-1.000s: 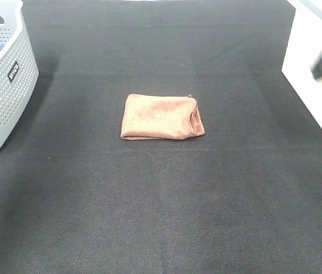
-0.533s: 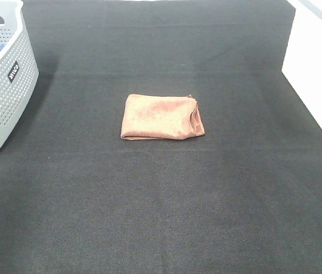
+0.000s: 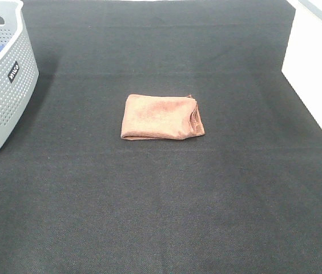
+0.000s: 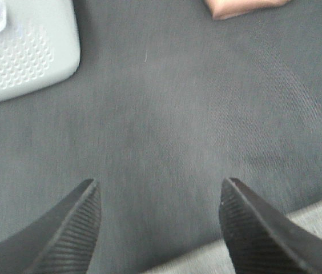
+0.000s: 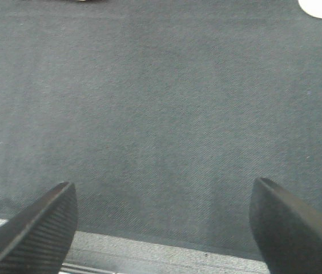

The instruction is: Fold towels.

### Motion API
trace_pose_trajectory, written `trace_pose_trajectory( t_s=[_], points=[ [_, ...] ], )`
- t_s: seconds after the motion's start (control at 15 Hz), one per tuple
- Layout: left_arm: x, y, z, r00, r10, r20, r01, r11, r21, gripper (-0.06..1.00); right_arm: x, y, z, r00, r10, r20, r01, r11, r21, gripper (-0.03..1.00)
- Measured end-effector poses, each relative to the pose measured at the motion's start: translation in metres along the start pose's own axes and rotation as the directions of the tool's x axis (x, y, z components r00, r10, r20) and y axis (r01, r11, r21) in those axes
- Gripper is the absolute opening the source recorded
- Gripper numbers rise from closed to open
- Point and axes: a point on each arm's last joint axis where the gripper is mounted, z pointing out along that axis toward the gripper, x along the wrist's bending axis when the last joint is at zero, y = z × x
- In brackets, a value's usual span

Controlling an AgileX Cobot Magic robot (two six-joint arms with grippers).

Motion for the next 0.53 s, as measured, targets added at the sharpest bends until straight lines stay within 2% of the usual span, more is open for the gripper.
trace_pose_trajectory(
  t_s=[0.53],
  points=[
    [-0.0053,-0.0011,0.0049,0.996,0.066,0.061,-0.065,0.998,-0.018,0.59,0.0015,-0.0004,0.0001,0.999,-0.052,-0.017,0.052,0.999,-0.002,0.77]
  ],
)
